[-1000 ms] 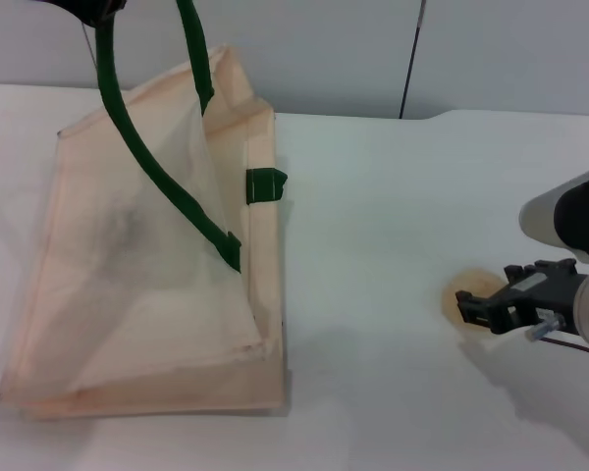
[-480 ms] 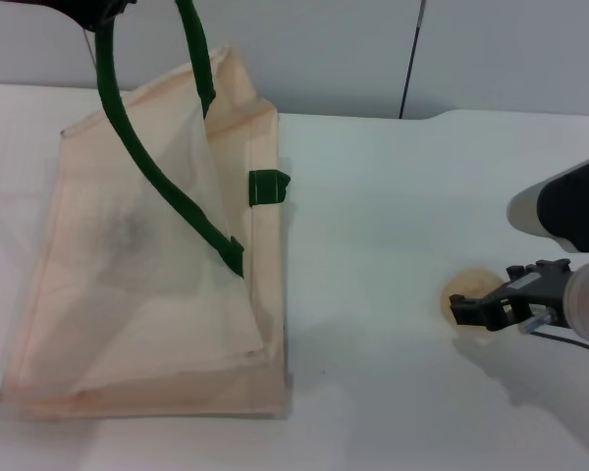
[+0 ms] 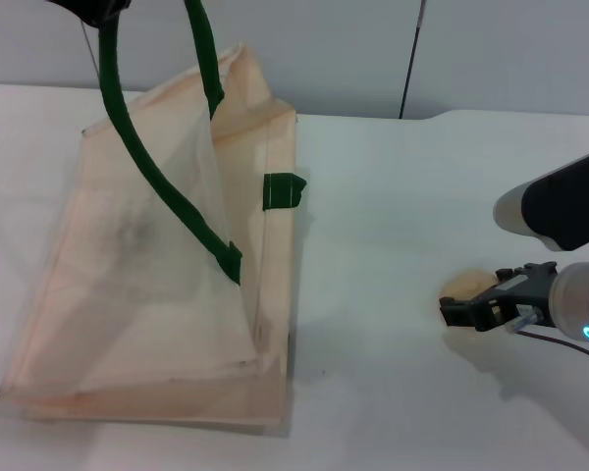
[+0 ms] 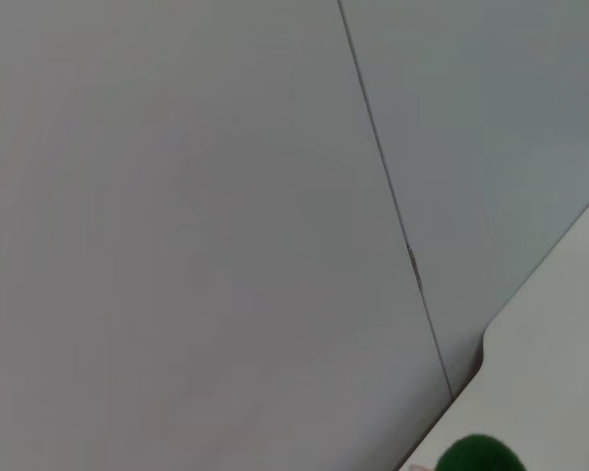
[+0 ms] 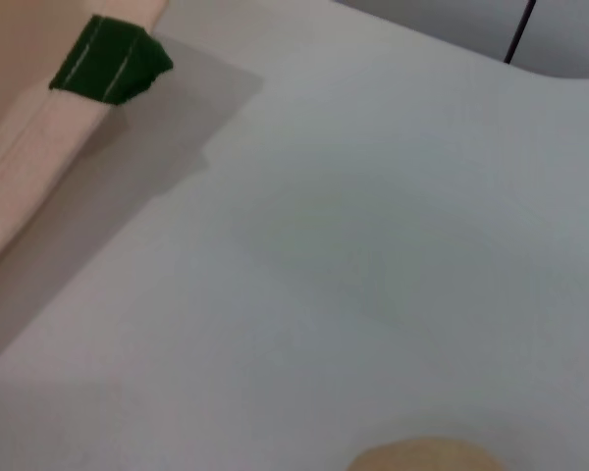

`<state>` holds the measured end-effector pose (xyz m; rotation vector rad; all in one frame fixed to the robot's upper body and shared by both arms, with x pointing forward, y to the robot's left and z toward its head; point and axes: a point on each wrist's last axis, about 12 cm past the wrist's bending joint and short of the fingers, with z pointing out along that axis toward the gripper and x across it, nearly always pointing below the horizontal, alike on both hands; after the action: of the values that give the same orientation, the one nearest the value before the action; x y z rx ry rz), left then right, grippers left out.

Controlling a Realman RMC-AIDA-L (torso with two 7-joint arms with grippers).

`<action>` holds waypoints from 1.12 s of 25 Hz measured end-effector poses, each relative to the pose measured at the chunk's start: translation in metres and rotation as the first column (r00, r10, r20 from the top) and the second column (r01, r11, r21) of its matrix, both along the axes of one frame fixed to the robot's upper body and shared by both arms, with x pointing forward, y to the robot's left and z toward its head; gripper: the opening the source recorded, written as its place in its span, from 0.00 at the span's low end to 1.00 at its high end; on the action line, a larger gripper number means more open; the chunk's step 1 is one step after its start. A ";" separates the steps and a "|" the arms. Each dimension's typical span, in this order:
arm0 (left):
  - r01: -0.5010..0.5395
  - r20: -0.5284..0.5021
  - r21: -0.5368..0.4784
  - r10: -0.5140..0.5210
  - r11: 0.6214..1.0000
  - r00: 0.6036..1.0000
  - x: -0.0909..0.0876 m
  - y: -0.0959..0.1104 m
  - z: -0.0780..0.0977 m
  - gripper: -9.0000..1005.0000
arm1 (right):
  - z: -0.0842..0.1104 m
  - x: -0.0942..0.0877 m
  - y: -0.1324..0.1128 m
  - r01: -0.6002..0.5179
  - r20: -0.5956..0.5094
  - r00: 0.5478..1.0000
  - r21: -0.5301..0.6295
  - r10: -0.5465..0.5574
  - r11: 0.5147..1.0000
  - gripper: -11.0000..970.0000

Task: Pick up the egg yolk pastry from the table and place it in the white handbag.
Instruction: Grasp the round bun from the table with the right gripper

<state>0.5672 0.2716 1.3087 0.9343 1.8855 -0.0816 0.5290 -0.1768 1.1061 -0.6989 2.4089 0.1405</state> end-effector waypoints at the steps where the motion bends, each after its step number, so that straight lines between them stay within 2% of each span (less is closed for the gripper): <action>1: 0.000 0.000 0.001 0.000 1.000 1.000 0.000 0.000 0.000 0.13 | -0.001 0.001 0.000 0.000 -0.003 1.000 -0.002 0.000 1.000 0.86; 11: -0.008 0.015 0.010 0.008 1.000 1.000 -0.005 0.001 0.006 0.13 | -0.009 0.004 -0.001 0.005 -0.016 1.000 -0.019 -0.005 1.000 0.84; 28: -0.019 0.010 0.013 0.019 1.000 1.000 -0.006 0.004 0.005 0.13 | -0.007 0.004 0.001 -0.002 -0.007 1.000 -0.022 0.002 1.000 0.75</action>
<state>0.5612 0.2758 1.3137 0.9244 1.8877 -0.0532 0.5332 -0.1756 1.0989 -0.7121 2.4197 0.1181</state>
